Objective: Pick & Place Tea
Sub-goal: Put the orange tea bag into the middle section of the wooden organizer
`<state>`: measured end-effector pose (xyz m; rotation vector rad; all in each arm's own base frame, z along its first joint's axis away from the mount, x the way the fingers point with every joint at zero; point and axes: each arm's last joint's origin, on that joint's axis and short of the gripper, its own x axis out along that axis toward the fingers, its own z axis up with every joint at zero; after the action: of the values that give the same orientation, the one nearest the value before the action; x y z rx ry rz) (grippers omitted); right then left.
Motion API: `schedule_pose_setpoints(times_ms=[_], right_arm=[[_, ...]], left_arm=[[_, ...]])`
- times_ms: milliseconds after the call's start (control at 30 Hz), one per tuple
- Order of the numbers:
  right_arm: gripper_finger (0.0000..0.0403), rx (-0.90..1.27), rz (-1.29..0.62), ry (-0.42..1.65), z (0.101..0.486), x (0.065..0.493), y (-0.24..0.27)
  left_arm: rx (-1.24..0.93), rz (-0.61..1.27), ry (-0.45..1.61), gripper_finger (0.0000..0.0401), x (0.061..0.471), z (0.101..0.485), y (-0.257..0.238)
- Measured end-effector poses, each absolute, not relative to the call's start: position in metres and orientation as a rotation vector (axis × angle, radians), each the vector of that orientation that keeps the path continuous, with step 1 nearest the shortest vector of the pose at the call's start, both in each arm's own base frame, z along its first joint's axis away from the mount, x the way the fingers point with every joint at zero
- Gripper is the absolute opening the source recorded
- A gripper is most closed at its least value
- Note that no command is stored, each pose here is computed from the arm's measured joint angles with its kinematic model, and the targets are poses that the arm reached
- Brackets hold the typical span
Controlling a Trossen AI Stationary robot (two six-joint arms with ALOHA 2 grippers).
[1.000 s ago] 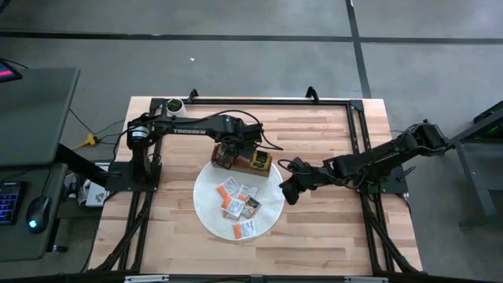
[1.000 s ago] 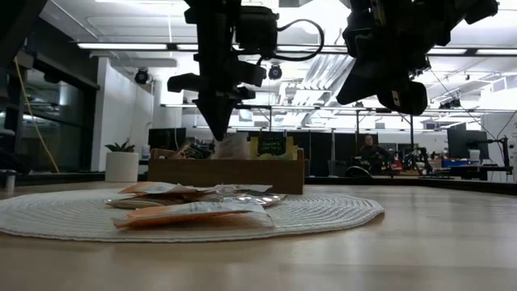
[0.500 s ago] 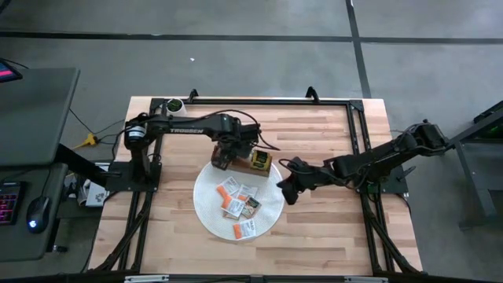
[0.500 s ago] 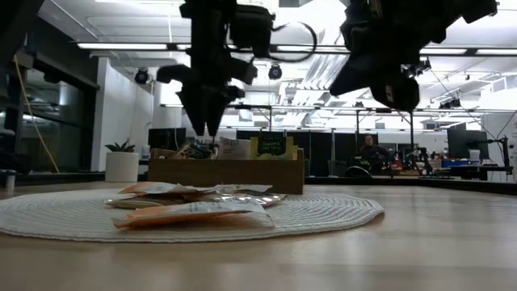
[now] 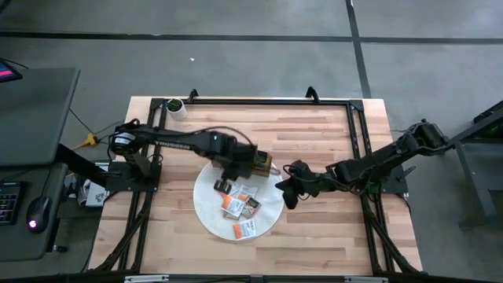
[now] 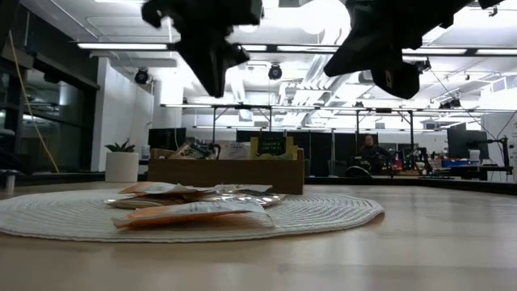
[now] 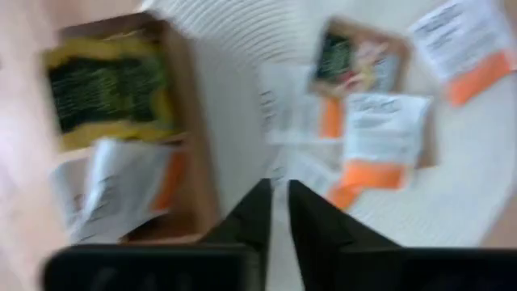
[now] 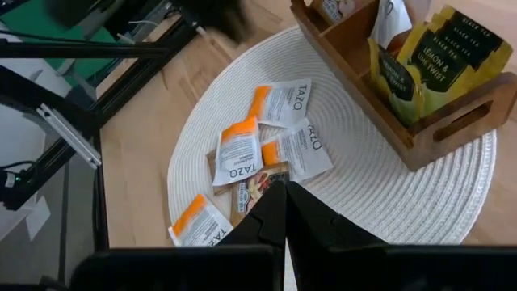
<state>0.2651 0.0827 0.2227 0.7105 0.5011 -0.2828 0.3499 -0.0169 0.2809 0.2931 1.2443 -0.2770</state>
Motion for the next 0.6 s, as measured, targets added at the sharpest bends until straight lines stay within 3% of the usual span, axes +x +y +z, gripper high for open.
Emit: schedule_pose_setpoints(times_ms=[67,267,600], right_arm=[[0.0000,0.713,-0.291,0.492,0.223,0.264,0.085],[0.0000,0.711,-0.305,0.474,0.221,0.264,0.093],[0.0000,0.757,-0.280,0.487,0.189,0.284,0.110]], left_arm=[[0.274,-0.297,1.237,0.0011,0.349,0.281,-0.032],[0.242,-0.323,1.135,0.0002,0.352,0.276,-0.076],[0.002,-0.169,1.108,0.0000,0.343,0.209,-0.098]])
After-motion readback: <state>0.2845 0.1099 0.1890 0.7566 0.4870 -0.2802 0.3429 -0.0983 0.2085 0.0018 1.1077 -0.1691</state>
